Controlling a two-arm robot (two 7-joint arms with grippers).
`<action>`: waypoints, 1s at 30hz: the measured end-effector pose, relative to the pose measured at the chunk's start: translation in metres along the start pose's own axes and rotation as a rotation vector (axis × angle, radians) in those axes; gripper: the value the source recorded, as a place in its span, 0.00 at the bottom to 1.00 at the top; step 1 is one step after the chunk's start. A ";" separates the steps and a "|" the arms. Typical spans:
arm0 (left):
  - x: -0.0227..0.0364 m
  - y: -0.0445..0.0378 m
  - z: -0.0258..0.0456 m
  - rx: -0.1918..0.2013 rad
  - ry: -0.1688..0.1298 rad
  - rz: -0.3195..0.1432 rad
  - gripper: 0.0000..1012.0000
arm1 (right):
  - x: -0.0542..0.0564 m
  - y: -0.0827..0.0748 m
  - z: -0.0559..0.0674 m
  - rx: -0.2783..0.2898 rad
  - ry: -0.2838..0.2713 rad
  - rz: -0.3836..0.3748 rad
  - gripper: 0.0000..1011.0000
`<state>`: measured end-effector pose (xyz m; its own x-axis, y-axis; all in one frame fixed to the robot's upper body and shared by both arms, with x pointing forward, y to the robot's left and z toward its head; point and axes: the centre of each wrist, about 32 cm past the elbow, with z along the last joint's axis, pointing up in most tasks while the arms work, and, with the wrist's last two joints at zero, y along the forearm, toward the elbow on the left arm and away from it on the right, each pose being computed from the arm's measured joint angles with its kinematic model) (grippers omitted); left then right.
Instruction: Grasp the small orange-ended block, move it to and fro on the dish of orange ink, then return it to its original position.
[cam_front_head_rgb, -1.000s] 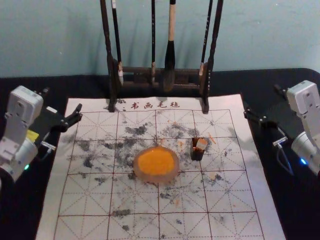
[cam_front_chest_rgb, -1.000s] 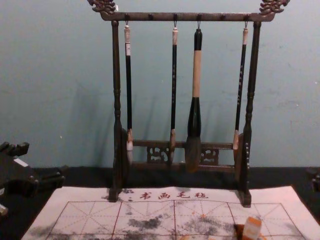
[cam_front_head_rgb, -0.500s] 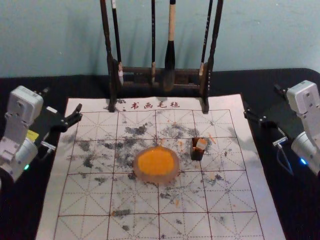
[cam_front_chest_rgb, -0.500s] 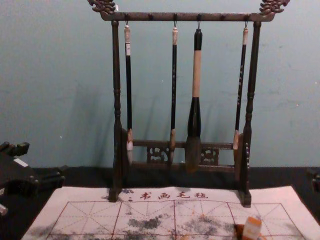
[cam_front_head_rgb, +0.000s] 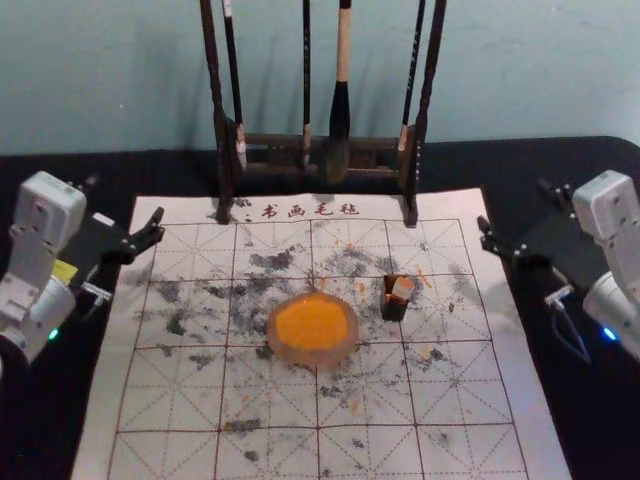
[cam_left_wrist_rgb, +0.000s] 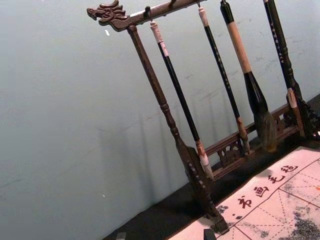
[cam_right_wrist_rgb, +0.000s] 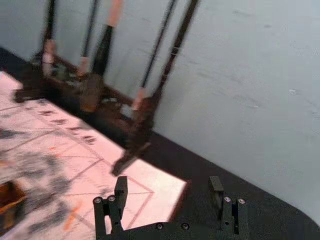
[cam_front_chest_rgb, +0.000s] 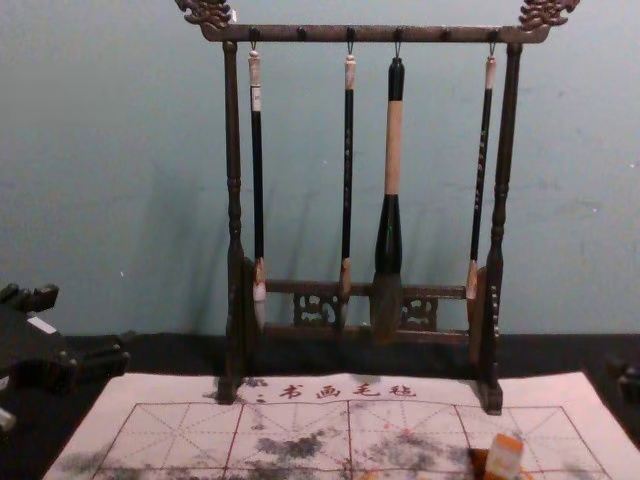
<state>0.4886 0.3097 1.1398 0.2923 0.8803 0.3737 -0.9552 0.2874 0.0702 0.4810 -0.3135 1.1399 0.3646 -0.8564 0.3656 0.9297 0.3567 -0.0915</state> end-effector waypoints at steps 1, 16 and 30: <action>0.0000 0.0000 0.0000 0.000 0.000 0.000 0.99 | 0.000 -0.001 0.000 0.002 0.001 0.015 0.99; 0.0000 0.0000 0.0000 0.000 0.000 0.000 0.99 | 0.004 -0.027 -0.001 0.026 -0.011 0.341 0.99; 0.0000 0.0000 0.0000 0.000 0.000 0.000 0.99 | -0.011 -0.016 0.003 0.041 0.015 0.491 0.99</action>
<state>0.4886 0.3097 1.1398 0.2922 0.8803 0.3737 -0.9553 0.2873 0.0702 0.4617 -0.3089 1.1406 0.7604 -0.5883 0.2752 0.6449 0.7338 -0.2135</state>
